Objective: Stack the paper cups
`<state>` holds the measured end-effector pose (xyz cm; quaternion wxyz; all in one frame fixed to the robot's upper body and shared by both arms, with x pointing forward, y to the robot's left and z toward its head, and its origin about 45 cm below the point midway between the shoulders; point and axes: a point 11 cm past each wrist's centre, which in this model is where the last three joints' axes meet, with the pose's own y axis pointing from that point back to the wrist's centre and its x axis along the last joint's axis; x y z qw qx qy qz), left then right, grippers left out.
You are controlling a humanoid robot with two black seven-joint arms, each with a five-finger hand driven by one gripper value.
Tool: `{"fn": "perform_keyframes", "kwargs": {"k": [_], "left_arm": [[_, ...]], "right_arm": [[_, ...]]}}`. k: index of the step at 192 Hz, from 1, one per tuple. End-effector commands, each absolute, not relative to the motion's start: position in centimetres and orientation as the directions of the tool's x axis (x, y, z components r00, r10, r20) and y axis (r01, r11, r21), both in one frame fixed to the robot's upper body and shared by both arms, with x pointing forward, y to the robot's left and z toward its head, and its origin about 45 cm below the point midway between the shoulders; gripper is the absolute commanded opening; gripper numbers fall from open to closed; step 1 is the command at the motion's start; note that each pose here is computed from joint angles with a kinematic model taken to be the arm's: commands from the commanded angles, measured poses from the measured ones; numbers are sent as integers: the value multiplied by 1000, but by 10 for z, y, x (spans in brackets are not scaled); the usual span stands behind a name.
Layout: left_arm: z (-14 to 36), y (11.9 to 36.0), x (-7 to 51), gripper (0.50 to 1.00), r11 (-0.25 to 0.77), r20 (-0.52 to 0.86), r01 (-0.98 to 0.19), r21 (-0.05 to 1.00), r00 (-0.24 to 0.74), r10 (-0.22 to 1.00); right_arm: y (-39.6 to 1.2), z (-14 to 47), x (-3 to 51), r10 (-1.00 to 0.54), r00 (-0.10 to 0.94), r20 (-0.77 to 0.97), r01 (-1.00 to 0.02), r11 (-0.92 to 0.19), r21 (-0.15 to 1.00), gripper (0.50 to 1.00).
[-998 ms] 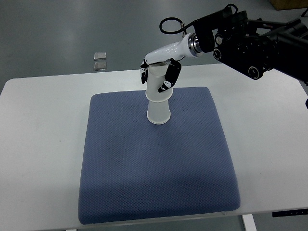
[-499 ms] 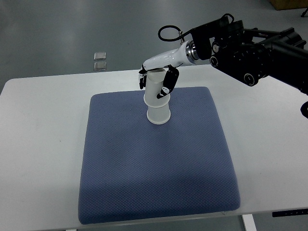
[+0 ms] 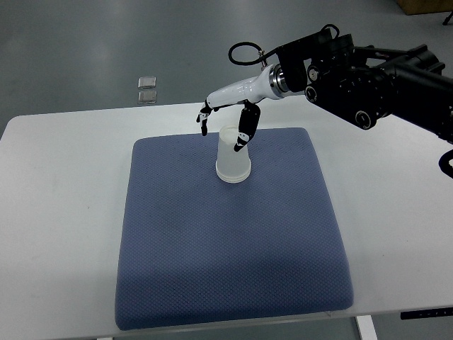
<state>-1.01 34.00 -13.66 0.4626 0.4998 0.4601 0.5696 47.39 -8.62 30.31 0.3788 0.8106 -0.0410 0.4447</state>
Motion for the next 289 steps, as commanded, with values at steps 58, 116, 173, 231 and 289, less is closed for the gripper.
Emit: {"fn": "perform_keyframes", "kwargs": {"k": [58,116,173,231,289], "left_arm": [[-137,340,-10,1000,-148,144,-67,987,-72,987],[-137,340,-11,1000,-148,144,-66,987,-73,987],[-137,341,-11,1000,-150,145,-65,987,-73,987],[-137,340,-11,1000,-148,144,-66,987,-73,987],[-137,340,-11,1000,-148,144,-66,987,-73,987]], "right_arm": [[-100,355,490,-154,680,717,-486,-827,283,913],[-154,346,507,-567,671,478,-659,-752,33,913],[-199,302,513,-780,584,226,-797,-603,-23,913],[-234,249,511,-925,378,41,-925,-377,38,913],[-257,222,504,-939,196,-283,-971,-226,76,913]]}}
